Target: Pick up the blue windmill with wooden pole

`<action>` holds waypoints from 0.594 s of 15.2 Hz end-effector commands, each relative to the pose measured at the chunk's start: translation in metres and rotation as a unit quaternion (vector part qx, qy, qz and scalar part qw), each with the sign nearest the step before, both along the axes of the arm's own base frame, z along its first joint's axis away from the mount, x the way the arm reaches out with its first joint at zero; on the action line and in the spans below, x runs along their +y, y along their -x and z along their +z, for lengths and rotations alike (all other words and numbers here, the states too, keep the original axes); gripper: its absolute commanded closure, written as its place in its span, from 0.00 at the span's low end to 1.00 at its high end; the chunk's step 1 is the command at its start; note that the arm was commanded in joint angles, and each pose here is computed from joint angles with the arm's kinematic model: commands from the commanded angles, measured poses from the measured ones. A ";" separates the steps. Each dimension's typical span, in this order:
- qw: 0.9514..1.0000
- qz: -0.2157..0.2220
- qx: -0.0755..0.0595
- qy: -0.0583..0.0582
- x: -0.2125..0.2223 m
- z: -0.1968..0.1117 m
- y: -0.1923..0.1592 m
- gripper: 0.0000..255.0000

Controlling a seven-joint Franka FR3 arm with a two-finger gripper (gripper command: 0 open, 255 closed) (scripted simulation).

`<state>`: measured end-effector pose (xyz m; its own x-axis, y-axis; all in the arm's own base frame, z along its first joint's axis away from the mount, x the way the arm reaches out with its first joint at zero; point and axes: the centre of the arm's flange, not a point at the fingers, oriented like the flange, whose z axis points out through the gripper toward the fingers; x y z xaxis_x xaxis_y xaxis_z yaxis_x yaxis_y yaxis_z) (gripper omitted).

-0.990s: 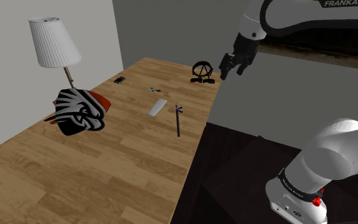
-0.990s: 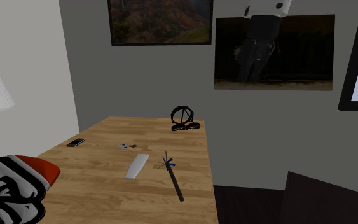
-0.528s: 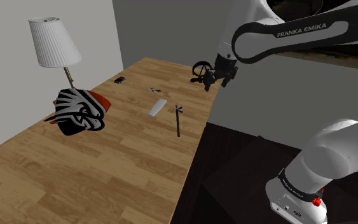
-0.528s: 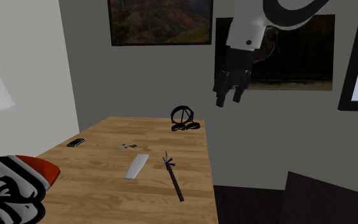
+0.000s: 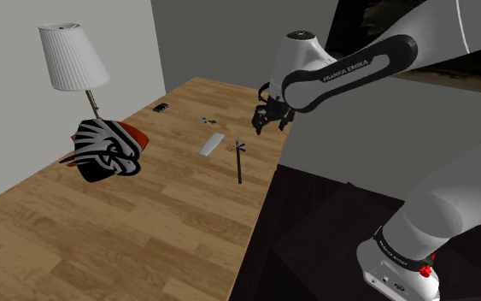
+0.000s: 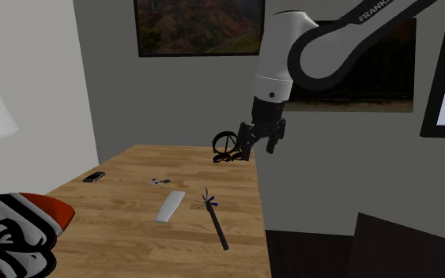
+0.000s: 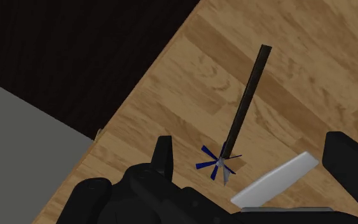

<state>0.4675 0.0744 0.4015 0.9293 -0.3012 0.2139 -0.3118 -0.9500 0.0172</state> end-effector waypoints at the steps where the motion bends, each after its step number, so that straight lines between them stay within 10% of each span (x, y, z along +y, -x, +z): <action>1: 1.000 -0.014 -0.003 -0.001 0.000 -0.022 -0.017 0.00; 9: 0.998 -0.068 -0.011 0.000 0.004 -0.106 -0.081 0.00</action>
